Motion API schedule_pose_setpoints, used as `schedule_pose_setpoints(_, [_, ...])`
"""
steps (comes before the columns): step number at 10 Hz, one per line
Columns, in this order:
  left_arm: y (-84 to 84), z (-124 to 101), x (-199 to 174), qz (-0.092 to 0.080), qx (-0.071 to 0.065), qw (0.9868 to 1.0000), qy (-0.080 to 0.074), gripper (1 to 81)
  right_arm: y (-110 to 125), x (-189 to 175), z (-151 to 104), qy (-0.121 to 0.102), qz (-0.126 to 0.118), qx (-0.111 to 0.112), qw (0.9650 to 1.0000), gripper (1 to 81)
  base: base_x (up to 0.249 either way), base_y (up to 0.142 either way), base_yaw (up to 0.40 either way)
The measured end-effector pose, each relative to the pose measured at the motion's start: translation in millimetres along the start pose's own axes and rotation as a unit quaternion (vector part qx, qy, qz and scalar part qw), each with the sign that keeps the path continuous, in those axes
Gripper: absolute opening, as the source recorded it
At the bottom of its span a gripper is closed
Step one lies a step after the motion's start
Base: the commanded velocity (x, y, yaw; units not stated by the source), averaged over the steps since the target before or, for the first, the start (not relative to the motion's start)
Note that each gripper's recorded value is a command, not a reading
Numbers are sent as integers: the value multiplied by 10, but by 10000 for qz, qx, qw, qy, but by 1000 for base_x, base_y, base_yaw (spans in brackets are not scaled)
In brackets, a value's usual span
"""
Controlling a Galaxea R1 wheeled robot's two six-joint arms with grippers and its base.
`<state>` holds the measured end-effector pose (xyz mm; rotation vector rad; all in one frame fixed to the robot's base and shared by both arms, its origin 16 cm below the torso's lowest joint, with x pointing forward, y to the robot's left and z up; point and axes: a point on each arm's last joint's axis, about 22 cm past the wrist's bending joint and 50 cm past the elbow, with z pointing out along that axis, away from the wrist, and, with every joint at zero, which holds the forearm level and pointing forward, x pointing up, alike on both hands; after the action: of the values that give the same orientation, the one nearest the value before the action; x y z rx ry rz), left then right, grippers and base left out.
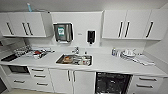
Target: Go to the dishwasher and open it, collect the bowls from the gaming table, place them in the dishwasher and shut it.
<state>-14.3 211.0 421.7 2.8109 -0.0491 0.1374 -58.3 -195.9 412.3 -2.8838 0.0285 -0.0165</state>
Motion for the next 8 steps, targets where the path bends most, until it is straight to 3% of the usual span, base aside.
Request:
schedule_pose_setpoints(4, [10,3,27,351,-10,9994,35,811,-62,114,12,55,-3,39,10000,811,0,0,378])
schedule_pose_setpoints(8, [60,18,13,502,-37,9987,7,811,-58,102,12,38,5,31,10000,811,0,0,379])
